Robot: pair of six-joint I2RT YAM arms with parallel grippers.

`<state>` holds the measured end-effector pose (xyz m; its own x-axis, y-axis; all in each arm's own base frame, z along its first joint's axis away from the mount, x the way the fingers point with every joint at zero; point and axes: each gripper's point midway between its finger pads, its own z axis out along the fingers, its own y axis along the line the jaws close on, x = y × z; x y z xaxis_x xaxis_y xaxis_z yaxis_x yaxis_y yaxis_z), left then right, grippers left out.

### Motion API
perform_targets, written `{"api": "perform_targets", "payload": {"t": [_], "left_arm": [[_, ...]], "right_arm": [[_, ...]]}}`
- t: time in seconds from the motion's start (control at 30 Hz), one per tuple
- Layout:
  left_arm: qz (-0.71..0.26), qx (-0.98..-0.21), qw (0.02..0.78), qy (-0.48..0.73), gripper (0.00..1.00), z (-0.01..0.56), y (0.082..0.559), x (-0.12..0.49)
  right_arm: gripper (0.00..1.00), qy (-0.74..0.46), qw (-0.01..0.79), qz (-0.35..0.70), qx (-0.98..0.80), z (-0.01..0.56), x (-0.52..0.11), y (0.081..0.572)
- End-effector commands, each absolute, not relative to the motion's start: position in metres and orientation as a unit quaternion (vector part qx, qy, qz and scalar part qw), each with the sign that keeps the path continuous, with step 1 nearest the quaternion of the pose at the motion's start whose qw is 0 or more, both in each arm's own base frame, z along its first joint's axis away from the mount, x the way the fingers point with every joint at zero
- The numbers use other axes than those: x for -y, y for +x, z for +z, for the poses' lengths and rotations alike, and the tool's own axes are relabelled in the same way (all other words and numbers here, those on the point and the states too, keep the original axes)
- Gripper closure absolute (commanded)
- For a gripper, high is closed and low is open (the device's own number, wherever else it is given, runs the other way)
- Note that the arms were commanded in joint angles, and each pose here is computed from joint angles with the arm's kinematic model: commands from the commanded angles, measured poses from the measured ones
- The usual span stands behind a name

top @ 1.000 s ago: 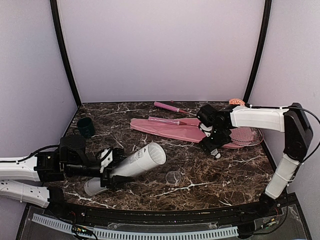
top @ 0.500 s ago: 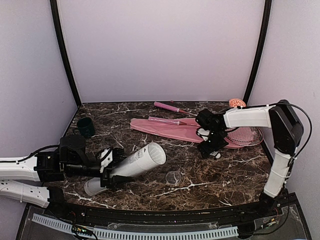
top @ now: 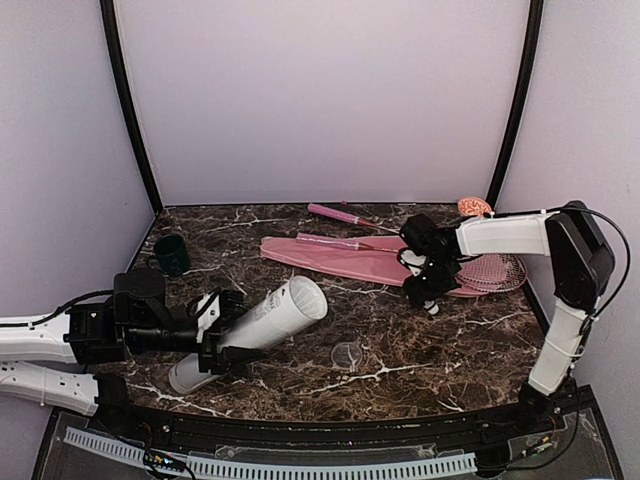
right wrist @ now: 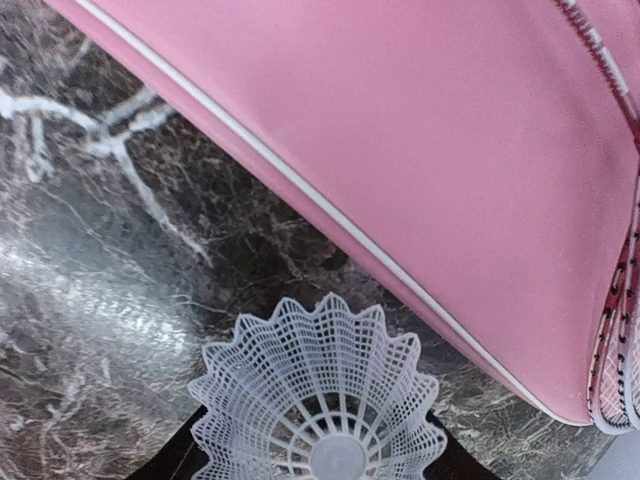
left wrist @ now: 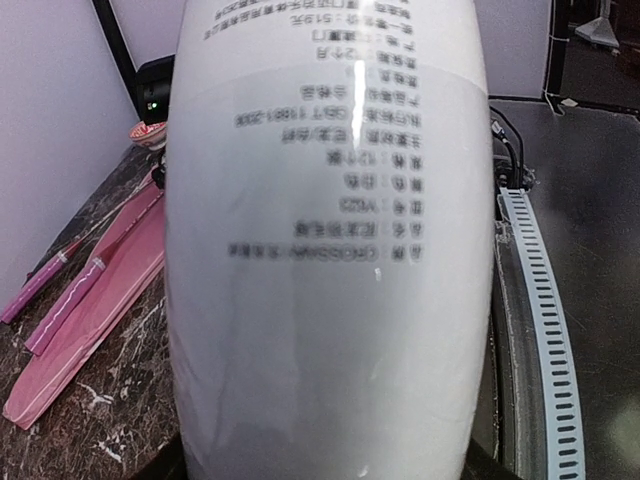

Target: Pack up the badminton gear

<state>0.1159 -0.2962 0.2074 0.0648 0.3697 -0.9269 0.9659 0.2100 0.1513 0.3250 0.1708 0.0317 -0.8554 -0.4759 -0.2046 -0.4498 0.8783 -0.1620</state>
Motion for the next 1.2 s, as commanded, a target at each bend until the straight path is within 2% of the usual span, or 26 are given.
{"api": "perform_targets", "payload": {"t": [0.0,0.1,0.3,0.47,0.63,0.9,1.0,1.17], "left_arm": [[-0.315,-0.607,0.515,0.517,0.53,0.227,0.123,0.295],[-0.311,-0.609,0.526,0.506,0.53,0.232,0.127,0.294],[-0.318,-0.607,0.55,0.478,0.53,0.242,0.132,0.29],[-0.314,-0.613,0.554,0.469,0.53,0.241,0.135,0.288],[-0.306,-0.62,0.541,0.479,0.54,0.232,0.136,0.291],[-0.314,-0.607,0.531,0.501,0.54,0.231,0.13,0.298],[-0.318,-0.599,0.533,0.506,0.54,0.234,0.128,0.3],[-0.321,-0.595,0.538,0.503,0.54,0.237,0.128,0.301]], "right_arm": [[0.47,-0.217,0.208,-0.005,-0.954,0.079,-0.186,0.345],[0.52,-0.207,0.254,0.031,-0.944,0.109,-0.196,0.354],[0.55,-0.193,0.332,0.098,-0.918,0.169,-0.214,0.362],[0.56,-0.205,0.392,0.212,-0.872,0.237,-0.244,0.352],[0.57,-0.271,0.399,0.35,-0.803,0.312,-0.28,0.306],[0.57,-0.388,0.376,0.462,-0.703,0.399,-0.316,0.203],[0.58,-0.423,0.357,0.476,-0.683,0.414,-0.331,0.171],[0.59,-0.462,0.33,0.458,-0.684,0.405,-0.351,0.142]]}}
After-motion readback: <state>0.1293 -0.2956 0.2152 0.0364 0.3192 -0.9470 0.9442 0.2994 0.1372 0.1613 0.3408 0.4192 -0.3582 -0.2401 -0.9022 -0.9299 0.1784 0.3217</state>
